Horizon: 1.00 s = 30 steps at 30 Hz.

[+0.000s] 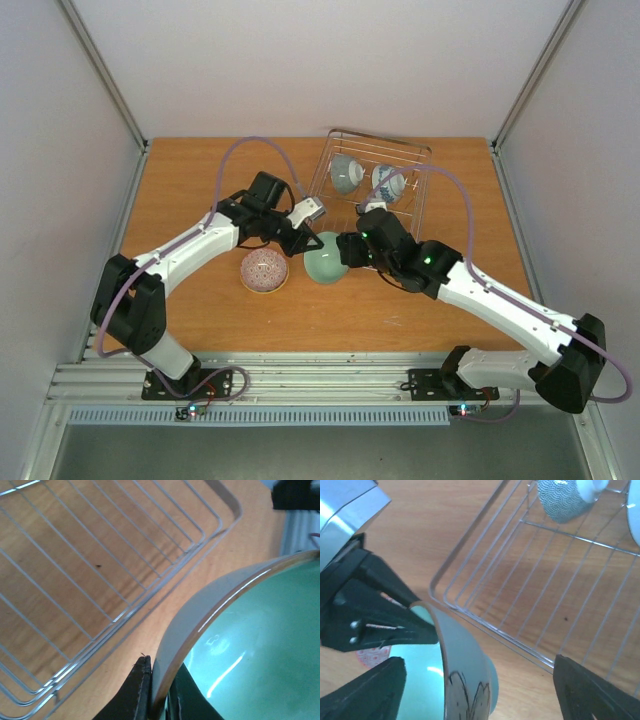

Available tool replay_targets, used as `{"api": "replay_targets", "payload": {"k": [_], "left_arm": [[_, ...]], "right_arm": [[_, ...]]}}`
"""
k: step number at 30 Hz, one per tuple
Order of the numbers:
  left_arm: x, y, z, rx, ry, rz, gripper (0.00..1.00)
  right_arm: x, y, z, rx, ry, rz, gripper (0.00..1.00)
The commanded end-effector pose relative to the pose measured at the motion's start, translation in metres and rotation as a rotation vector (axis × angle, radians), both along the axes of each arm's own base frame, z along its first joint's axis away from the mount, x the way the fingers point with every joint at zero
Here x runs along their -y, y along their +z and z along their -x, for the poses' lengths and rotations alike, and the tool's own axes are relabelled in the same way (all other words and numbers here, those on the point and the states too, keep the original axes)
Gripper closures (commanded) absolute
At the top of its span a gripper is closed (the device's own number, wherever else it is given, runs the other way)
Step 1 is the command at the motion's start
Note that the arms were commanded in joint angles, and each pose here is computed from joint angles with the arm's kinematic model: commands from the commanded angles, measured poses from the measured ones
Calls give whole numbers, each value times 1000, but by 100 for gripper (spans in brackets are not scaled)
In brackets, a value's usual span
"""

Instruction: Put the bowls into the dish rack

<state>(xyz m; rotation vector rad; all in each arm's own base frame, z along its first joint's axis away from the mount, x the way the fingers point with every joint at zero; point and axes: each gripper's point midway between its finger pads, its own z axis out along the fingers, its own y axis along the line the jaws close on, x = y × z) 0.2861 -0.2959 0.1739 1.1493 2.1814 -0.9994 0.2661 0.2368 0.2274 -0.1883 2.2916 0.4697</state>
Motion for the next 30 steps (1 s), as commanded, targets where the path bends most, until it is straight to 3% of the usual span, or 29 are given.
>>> {"api": "replay_targets", "payload": {"k": [1,6,15,25,30], "left_arm": [[0,38,10,-24,-119,213,100],[-8,47,8,-65,-129,295,99],[-16,64,16,-53,-171,394,100],[-21,65,11,-43,-155,413,100],[-20,65,10,-42,-152,413,99]], "right_arm": [[-20,16,13,26,130,-114,11],[-37,17,25,-9,218,-196,3],[-51,22,36,-27,279,-326,1],[-59,20,47,-67,318,-406,5],[-65,19,50,-74,343,-441,12]]}}
